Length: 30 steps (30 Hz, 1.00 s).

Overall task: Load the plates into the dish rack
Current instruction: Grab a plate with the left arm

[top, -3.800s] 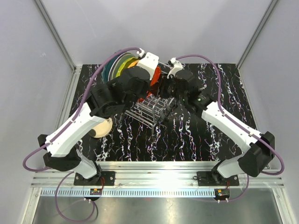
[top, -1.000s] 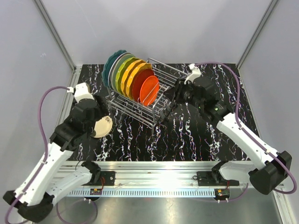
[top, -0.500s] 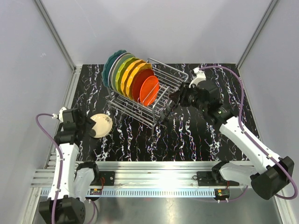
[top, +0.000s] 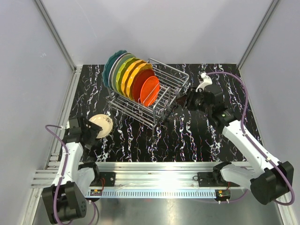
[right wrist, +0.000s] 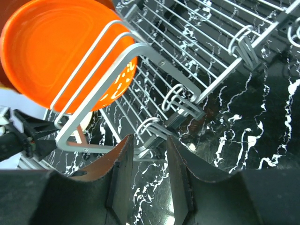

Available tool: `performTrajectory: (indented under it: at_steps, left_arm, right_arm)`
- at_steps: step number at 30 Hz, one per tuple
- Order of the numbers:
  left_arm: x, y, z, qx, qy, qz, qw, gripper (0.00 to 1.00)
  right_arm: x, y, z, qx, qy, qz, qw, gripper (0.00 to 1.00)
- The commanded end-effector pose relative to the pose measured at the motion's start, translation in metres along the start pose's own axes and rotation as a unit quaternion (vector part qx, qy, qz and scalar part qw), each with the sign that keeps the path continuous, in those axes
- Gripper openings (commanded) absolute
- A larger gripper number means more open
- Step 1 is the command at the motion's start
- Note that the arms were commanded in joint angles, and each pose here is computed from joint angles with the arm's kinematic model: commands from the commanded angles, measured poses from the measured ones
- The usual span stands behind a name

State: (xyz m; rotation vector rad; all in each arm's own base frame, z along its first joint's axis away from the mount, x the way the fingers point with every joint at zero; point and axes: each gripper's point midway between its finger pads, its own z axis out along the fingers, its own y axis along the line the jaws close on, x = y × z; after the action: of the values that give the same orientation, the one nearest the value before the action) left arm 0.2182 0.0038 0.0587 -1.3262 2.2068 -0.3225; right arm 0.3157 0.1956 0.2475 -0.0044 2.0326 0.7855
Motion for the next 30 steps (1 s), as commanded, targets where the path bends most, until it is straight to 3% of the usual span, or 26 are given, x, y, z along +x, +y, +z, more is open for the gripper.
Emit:
performTrajectory:
  at_steps: [1, 15, 16, 20, 27, 30]
  left_arm:
    - [-0.005, -0.009, 0.007, 0.024, -0.016, -0.033, 0.999, 0.80]
    - [0.001, 0.006, 0.037, -0.008, -0.009, -0.070, 0.997, 0.75]
    - [0.002, 0.006, 0.042, -0.006, -0.006, -0.068, 0.998, 0.64]
    - [0.005, 0.010, 0.046, -0.014, 0.002, -0.066, 0.998, 0.60]
    - [0.012, 0.013, 0.053, -0.018, 0.016, -0.065, 0.998, 0.37]
    - [0.016, 0.015, 0.055, -0.024, 0.027, -0.063, 0.997, 0.32]
  right_arm:
    - [-0.020, 0.021, -0.013, -0.048, -0.041, -0.014, 0.998, 0.41]
    - [-0.018, 0.017, -0.013, -0.044, -0.047, -0.011, 0.998, 0.41]
    - [-0.020, 0.015, -0.013, -0.042, -0.051, -0.009, 0.998, 0.41]
    - [-0.021, 0.014, -0.014, -0.040, -0.053, -0.009, 0.998, 0.41]
    - [-0.022, 0.011, -0.014, -0.036, -0.057, -0.008, 0.998, 0.41]
    - [-0.023, 0.011, -0.015, -0.037, -0.059, -0.008, 0.998, 0.41]
